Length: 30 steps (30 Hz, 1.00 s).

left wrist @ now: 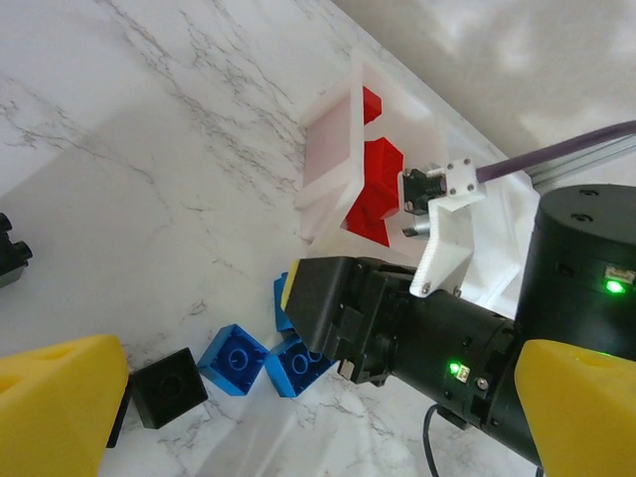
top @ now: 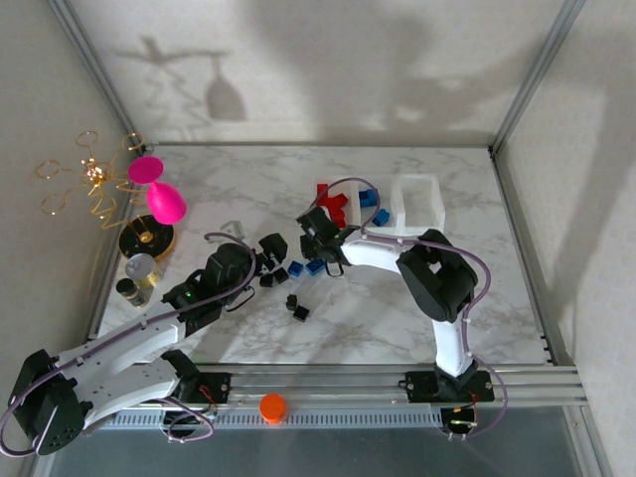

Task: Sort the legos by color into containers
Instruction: Pick up the lego from the center of the table, then place the lego in the container.

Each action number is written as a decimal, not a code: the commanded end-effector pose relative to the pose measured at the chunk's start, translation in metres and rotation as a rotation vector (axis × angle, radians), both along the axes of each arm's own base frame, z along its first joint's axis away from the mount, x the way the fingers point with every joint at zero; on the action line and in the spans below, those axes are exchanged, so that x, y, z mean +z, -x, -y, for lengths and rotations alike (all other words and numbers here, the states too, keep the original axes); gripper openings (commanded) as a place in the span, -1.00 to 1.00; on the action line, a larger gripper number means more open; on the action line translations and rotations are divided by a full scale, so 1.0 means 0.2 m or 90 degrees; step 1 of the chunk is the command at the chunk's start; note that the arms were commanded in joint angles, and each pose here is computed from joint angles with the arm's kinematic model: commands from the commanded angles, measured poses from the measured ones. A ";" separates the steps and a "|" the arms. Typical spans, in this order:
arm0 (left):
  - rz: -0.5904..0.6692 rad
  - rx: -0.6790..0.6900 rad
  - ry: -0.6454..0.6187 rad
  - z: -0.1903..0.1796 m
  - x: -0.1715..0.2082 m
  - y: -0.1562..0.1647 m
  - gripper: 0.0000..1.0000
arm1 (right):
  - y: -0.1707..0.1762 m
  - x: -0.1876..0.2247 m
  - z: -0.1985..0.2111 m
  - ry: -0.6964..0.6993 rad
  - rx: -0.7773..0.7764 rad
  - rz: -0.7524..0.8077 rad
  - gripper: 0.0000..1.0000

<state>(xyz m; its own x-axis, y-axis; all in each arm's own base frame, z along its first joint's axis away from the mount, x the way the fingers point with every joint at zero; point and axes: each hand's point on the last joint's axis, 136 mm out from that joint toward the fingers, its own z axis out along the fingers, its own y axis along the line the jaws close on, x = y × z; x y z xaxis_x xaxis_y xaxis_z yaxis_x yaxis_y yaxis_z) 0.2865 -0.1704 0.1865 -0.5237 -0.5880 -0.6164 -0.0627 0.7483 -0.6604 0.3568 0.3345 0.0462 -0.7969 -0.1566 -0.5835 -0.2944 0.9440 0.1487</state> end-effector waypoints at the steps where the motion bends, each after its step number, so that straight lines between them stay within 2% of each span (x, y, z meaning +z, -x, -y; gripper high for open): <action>1: 0.007 -0.006 0.006 0.01 0.02 -0.01 0.99 | 0.04 0.15 0.03 -0.011 0.008 0.023 -0.37; 10: 0.013 -0.036 0.014 0.08 0.06 -0.03 0.99 | 0.02 0.35 0.26 -0.041 -0.041 0.052 -0.36; 15: 0.023 -0.061 0.018 0.16 0.10 -0.06 0.99 | -0.14 0.49 0.51 -0.042 -0.103 0.091 -0.35; 22: 0.033 -0.088 0.027 0.26 0.13 -0.11 0.99 | -0.39 0.51 0.83 -0.010 -0.196 0.124 -0.35; 30: 0.038 -0.105 0.019 0.34 0.14 -0.18 0.99 | -0.64 0.43 0.85 0.008 -0.199 0.122 -0.35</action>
<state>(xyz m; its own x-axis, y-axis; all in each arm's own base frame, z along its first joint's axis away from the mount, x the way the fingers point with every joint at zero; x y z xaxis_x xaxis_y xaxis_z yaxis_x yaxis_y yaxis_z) 0.3175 -0.2260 0.1954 -0.5881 -0.5248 -0.6154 0.0376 0.7423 -0.6690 0.4693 0.1606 0.1315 -0.6959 0.0918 -0.7122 0.0097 0.9929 0.1185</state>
